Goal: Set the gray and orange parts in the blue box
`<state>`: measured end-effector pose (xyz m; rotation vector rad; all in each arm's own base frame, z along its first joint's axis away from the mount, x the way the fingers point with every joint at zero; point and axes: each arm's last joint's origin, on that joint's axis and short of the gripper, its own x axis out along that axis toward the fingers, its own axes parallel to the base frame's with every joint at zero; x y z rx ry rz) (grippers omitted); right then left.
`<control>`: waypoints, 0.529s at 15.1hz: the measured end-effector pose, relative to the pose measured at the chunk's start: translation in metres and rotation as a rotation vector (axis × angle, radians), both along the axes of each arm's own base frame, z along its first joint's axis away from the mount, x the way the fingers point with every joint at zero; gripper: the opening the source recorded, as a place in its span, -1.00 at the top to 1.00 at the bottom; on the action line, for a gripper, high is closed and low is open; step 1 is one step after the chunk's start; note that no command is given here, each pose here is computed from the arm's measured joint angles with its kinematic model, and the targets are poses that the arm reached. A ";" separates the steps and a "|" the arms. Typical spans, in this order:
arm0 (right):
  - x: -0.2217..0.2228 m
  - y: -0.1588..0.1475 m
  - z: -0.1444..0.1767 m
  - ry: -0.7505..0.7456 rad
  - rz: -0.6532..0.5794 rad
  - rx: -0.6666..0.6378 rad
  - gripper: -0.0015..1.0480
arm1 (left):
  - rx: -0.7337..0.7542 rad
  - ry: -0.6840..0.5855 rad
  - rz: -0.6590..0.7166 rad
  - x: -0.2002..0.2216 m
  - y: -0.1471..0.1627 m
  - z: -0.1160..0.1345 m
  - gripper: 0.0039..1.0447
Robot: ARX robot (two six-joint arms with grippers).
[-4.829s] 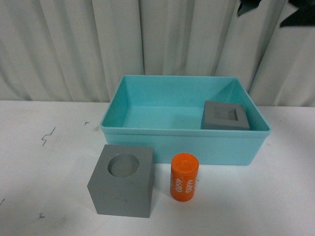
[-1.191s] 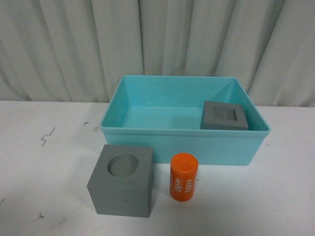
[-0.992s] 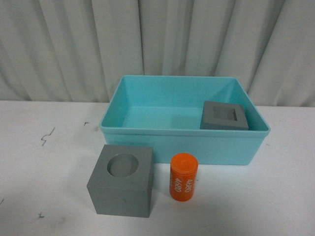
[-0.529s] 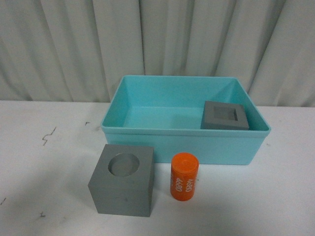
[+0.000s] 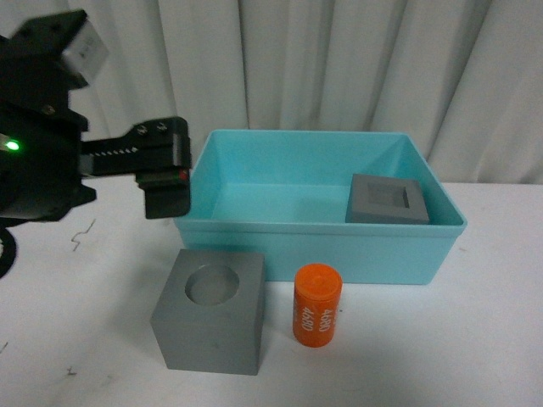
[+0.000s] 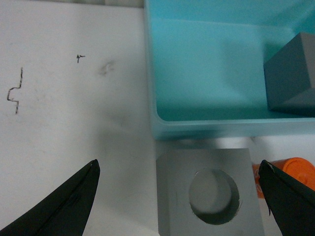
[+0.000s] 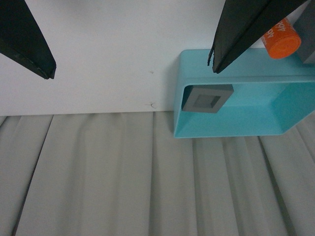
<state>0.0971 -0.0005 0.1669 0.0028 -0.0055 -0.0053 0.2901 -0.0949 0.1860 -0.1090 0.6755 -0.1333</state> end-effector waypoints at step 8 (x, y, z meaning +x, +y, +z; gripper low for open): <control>0.000 0.000 0.000 0.000 0.000 0.000 -0.87 | 0.078 0.148 -0.056 0.004 -0.016 -0.034 -0.88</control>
